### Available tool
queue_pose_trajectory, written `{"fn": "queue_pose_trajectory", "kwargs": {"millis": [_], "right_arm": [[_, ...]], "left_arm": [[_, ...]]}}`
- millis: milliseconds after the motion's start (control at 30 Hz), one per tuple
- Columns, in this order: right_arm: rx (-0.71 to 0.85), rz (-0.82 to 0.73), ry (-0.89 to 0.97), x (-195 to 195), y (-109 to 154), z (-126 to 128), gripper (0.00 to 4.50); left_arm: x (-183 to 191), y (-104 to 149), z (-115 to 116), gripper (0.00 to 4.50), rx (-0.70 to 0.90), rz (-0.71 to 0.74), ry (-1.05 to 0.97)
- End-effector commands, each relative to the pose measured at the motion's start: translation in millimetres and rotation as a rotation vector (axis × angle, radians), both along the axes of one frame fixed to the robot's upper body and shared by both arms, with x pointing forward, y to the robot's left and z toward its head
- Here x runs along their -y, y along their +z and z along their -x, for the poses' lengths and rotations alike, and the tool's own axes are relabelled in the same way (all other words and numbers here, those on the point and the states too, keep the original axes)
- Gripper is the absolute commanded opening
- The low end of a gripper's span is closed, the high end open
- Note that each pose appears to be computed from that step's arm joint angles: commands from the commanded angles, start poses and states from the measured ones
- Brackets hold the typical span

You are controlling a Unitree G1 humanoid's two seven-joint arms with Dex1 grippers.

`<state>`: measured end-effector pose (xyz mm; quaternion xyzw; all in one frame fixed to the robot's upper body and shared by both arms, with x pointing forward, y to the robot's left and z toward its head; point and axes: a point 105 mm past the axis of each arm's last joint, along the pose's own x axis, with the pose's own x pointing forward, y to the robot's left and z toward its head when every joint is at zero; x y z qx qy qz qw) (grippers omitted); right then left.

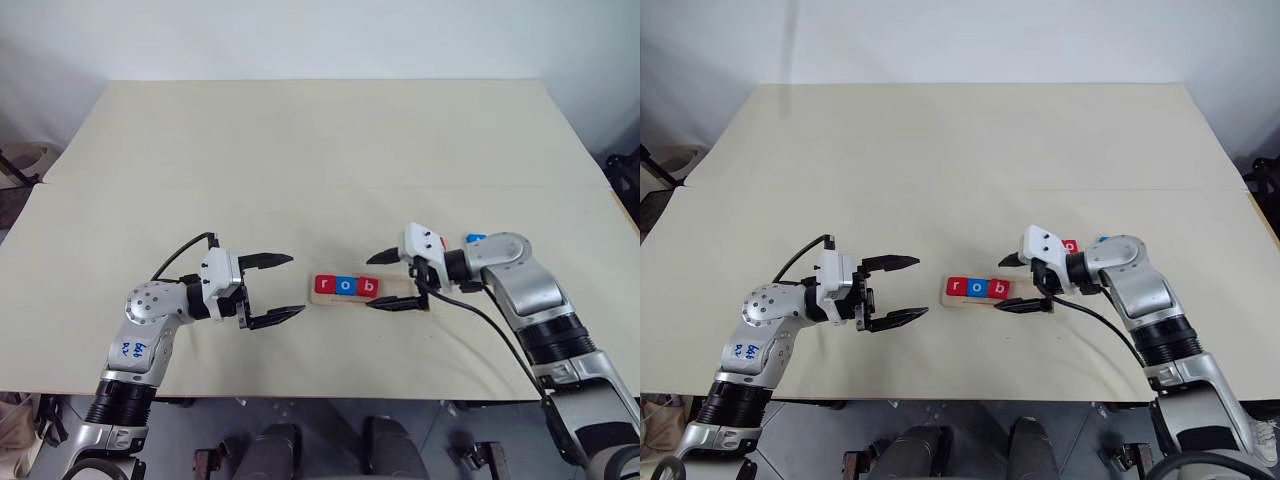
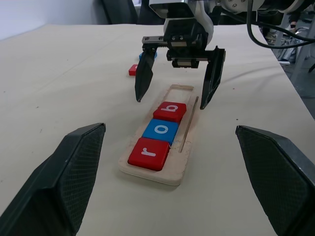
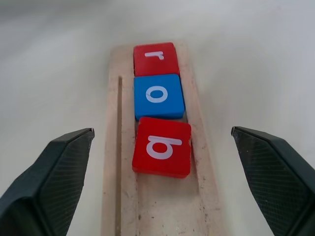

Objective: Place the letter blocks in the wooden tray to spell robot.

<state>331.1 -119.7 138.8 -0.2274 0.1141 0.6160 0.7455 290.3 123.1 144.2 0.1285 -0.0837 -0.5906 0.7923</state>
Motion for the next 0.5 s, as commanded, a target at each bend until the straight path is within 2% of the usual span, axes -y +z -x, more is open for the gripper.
{"fn": "queue_pose_trajectory", "kwargs": {"millis": [33, 167, 200, 300, 500], "right_arm": [[0.064, -0.071, -0.005, 12.6, 27.2, 6.0, 4.48], [0.020, -0.073, -0.033, 23.4, 24.3, 13.3, 4.48], [-0.011, -0.061, -0.021, 25.1, 20.1, 18.9, 4.31], [-0.047, -0.048, -0.024, 22.5, 11.4, 25.1, 3.54], [-0.052, -0.023, -0.042, 12.5, -2.3, 23.5, 1.40]], "left_arm": [[1.0, 10.1, 2.0, 4.50, 0.041, 0.009, -0.006], [1.8, 9.7, 1.8, 4.50, 0.039, 0.009, -0.009], [2.1, 9.6, 1.7, 4.50, 0.038, 0.009, -0.011], [2.6, 9.3, 1.2, 4.50, 0.035, 0.008, -0.014], [3.7, 9.8, 1.1, 4.50, 0.034, 0.008, -0.019]]}}
